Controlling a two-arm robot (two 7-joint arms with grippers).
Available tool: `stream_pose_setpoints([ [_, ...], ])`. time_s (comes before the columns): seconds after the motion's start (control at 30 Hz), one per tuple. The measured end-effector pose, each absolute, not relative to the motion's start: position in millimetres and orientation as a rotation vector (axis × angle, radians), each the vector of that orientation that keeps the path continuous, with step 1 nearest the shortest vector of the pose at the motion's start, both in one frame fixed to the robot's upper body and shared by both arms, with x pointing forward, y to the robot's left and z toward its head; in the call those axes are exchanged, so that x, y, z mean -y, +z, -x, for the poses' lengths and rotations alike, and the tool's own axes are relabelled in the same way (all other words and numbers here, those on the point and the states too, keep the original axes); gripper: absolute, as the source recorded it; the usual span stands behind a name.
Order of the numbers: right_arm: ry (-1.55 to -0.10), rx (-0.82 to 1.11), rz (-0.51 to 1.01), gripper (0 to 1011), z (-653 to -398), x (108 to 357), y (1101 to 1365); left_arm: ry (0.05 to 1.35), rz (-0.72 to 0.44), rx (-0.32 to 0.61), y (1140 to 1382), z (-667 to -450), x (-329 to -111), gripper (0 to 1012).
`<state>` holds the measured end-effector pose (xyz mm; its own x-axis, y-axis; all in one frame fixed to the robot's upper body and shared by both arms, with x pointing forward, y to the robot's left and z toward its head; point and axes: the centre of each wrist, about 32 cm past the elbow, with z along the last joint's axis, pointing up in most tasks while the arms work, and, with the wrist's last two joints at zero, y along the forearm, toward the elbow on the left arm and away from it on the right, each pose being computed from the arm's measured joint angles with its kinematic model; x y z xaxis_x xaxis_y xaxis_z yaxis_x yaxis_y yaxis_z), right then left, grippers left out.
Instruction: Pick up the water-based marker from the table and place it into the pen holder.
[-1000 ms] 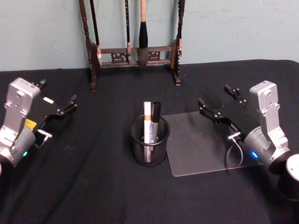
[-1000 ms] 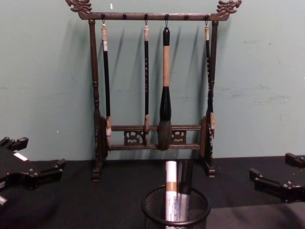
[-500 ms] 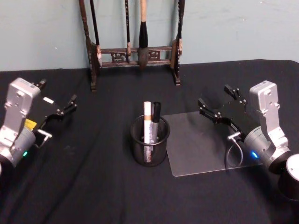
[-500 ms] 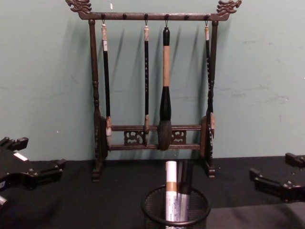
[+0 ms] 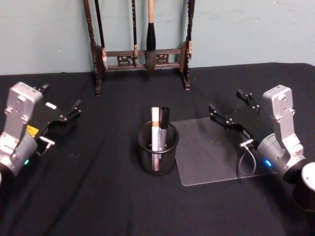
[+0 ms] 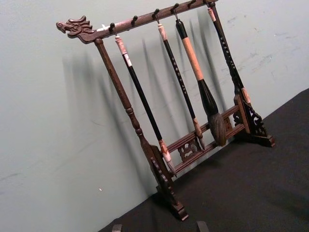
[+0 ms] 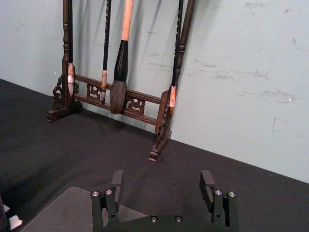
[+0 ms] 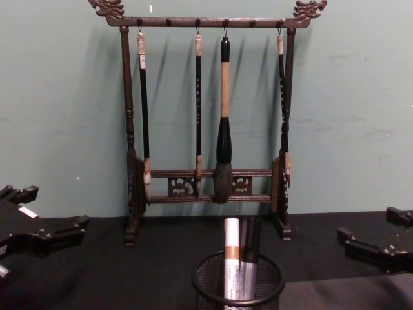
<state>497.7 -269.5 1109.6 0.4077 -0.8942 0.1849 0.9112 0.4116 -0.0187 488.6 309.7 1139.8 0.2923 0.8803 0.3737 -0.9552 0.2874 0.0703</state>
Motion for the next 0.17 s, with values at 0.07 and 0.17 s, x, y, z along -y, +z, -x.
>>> stream_pose_setpoints([
  [0.07,-1.141,0.154,0.123,1002,-497.7,269.5,1109.6,1.248,-0.304,0.285,1139.8,-488.6,-309.6,1001],
  [0.17,-1.141,0.154,0.123,1002,-497.7,269.5,1109.6,1.248,-0.304,0.285,1139.8,-488.6,-309.7,1001],
])
